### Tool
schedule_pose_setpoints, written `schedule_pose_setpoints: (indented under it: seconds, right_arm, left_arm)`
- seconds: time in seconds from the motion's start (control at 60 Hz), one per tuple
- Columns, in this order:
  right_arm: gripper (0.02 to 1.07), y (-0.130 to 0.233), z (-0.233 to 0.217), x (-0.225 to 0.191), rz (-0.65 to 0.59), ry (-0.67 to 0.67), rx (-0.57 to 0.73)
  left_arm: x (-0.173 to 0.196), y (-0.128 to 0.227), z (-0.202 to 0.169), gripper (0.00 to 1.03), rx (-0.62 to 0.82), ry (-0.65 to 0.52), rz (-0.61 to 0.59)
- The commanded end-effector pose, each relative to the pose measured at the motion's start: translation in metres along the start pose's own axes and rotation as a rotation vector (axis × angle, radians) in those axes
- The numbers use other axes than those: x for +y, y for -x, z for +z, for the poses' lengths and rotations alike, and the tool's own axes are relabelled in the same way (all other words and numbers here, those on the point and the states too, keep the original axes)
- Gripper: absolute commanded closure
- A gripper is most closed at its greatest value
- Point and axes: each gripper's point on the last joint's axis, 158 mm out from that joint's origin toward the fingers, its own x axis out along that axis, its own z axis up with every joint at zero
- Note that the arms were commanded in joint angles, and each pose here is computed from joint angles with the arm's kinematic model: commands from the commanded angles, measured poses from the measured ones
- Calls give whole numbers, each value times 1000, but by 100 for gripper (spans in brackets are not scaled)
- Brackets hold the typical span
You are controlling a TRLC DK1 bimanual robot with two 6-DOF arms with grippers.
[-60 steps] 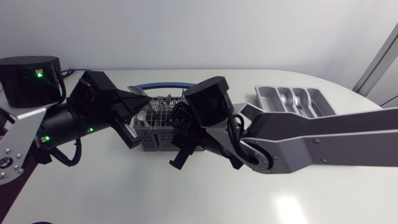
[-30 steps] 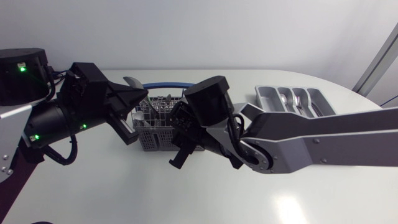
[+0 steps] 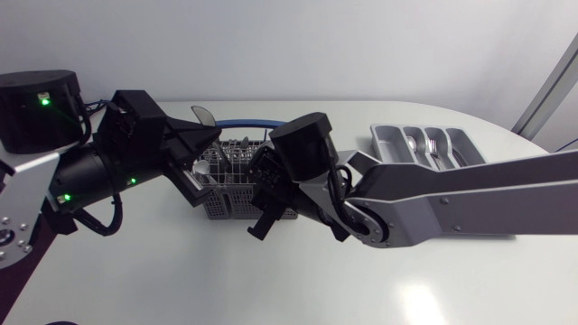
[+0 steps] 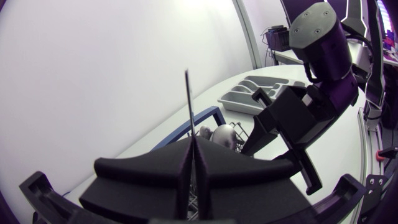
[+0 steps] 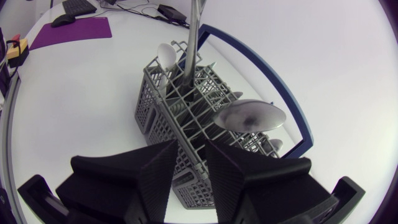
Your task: Unload the cutlery basket into the drawer organizer.
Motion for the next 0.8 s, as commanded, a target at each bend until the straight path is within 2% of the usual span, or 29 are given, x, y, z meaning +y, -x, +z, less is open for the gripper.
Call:
schedule_pose_setpoints:
  seconds: [0.0, 0.25, 0.783]
  right_arm:
    - [70, -6, -1, -7, -25, -28, -3]
    - [70, -16, 10, -12, -44, -38, -35]
    - [70, -56, -13, -34, -86, -63, 8]
  left_arm:
    - [-6, -8, -13, 100, 13, 13, -11]
    - [-6, -20, -25, 100, 29, 17, -12]
    - [-8, -12, -18, 100, 17, 21, -13]
